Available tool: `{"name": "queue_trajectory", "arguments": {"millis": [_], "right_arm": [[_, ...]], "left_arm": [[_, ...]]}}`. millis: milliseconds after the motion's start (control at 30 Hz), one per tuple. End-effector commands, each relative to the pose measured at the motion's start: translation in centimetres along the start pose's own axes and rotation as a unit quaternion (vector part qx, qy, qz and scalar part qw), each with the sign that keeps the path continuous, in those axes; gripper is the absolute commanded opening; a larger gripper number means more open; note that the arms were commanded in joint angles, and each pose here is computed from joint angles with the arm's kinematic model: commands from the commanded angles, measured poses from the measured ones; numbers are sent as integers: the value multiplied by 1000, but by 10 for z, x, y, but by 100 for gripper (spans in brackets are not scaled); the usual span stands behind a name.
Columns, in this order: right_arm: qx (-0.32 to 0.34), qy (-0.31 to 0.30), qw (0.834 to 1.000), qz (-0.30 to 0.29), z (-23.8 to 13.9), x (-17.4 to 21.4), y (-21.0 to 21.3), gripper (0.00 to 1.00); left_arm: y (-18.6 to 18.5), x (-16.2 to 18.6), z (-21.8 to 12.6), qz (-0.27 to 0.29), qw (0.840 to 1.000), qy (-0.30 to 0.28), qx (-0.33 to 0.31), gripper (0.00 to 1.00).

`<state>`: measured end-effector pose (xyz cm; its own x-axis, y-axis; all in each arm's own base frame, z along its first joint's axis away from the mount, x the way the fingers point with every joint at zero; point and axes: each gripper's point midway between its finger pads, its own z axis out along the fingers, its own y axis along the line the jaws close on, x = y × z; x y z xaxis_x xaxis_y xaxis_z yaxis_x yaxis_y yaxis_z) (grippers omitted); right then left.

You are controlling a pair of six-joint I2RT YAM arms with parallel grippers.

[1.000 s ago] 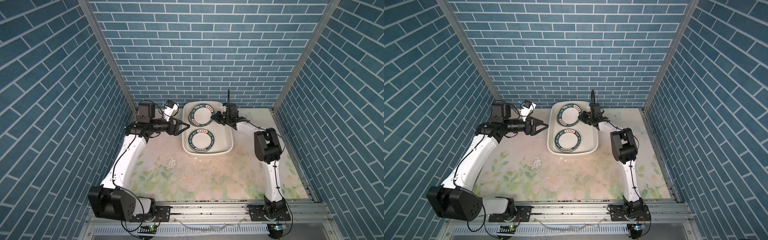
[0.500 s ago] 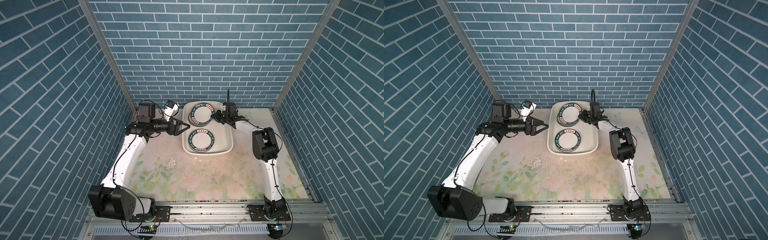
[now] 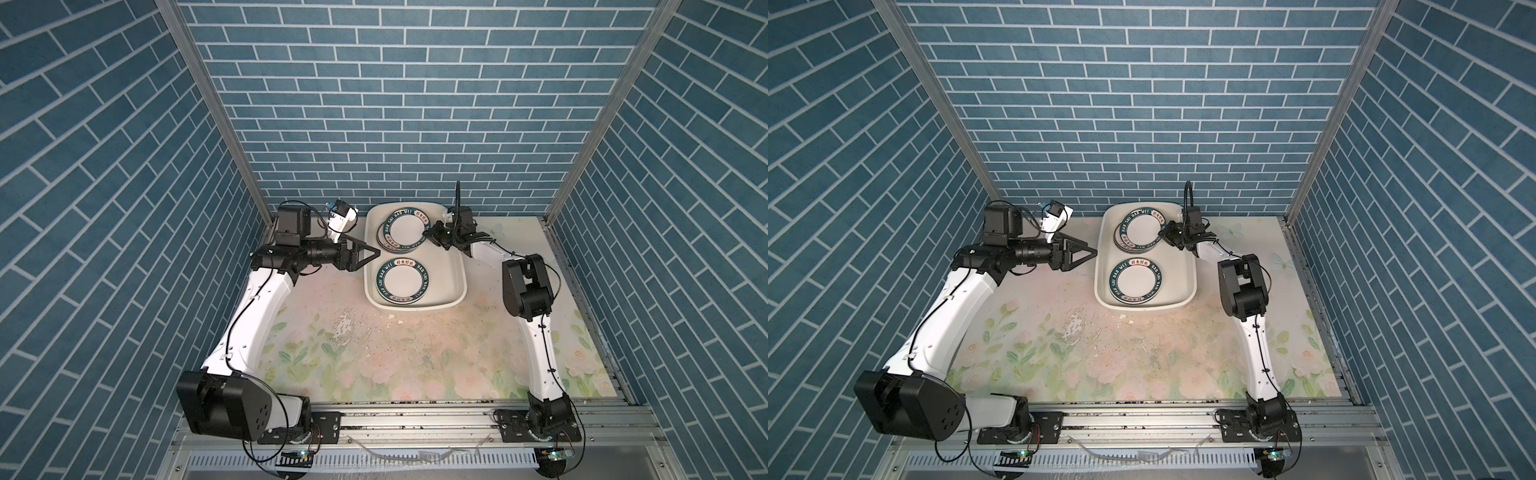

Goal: Place the plates into the plastic bin on the countertop
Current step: 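Lower the plate with the right gripper onto the stack farthest from the robot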

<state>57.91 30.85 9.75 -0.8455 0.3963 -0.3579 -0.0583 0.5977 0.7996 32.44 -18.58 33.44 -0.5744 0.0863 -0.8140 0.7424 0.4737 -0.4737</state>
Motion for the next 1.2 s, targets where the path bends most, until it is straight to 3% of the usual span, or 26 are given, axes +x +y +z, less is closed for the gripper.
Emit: {"name": "queue_trajectory", "arguments": {"millis": [0,1167], "right_arm": [[-28,-7,1000,1,0,-10,15,0],[-24,15,999,14,13,-3,5,3]], "left_arm": [[-5,-2,1,9,1000,3,7,80],[-7,-3,3,8,1000,2,17,80]]}}
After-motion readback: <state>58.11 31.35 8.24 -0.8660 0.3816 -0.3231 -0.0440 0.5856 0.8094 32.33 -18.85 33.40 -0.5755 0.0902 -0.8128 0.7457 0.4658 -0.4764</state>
